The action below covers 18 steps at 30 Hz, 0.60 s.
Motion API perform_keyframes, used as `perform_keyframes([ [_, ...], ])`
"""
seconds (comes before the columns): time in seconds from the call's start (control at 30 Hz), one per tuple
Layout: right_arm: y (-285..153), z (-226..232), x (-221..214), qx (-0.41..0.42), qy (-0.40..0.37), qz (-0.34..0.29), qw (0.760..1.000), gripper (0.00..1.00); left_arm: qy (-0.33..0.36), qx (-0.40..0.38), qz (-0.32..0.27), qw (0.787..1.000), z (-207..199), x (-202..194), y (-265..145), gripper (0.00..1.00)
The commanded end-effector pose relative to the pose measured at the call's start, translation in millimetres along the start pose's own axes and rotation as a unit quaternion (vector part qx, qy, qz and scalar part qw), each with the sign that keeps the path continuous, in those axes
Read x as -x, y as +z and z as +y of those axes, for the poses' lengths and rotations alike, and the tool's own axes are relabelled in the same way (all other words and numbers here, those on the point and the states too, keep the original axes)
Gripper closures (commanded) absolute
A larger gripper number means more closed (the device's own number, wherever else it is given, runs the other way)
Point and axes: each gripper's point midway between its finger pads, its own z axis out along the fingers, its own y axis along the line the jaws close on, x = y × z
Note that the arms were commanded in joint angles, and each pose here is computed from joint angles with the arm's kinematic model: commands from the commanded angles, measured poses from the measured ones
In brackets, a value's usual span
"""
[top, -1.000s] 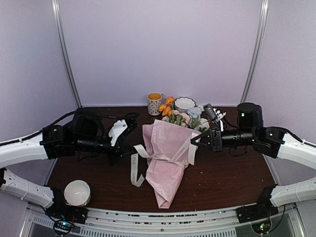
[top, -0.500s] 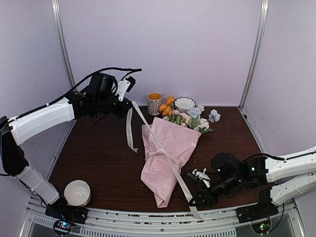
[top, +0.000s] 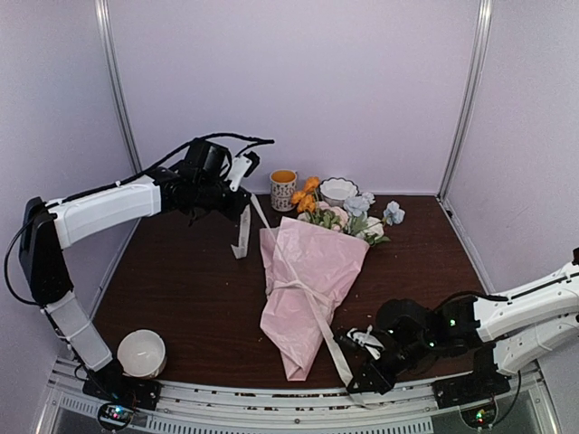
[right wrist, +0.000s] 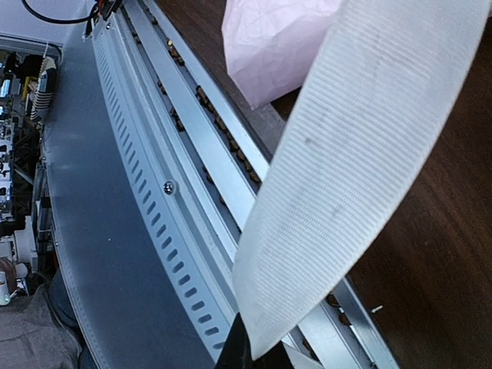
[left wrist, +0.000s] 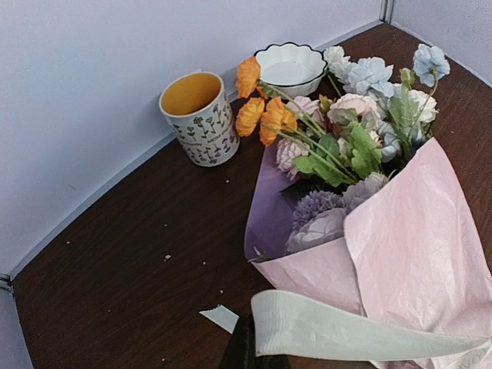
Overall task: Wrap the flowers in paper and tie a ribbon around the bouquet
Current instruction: Tie the ribbon around the folded bouquet.
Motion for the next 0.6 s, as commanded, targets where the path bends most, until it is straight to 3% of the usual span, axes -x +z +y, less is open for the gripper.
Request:
perform_keyframes([
  [0.0,-9.2,-28.6,10.1,-0.073,0.023,-0.028,0.997,1.00,-0.030,0.039,0.002,0.999,33.6,-9.8,-2.6,1.00],
  [0.1,-27.5,-76.0,13.5,-0.151,0.093,-0.059,0.983,1.00,-0.054,0.056,0.027,0.997,43.6,-42.4,-4.1,1.00],
  [0.2,-56.0,-125.8,13.7,-0.212,0.193,-0.113,0.951,1.00,-0.070,0.071,0.054,0.994,48.7,-77.3,-5.7,1.00],
  [0.4,-116.8,-204.7,-7.2,-0.255,0.373,-0.250,0.856,1.00,-0.119,0.111,0.110,0.981,62.8,-143.8,-19.9,1.00],
  [0.5,-137.3,-215.6,-4.4,-0.229,0.420,-0.327,0.815,1.00,-0.147,0.134,0.130,0.971,70.3,-172.2,-32.8,1.00],
  [0.57,-159.9,-225.9,-7.3,-0.250,0.444,-0.375,0.774,1.00,-0.171,0.158,0.142,0.962,79.8,-187.9,-44.9,1.00],
])
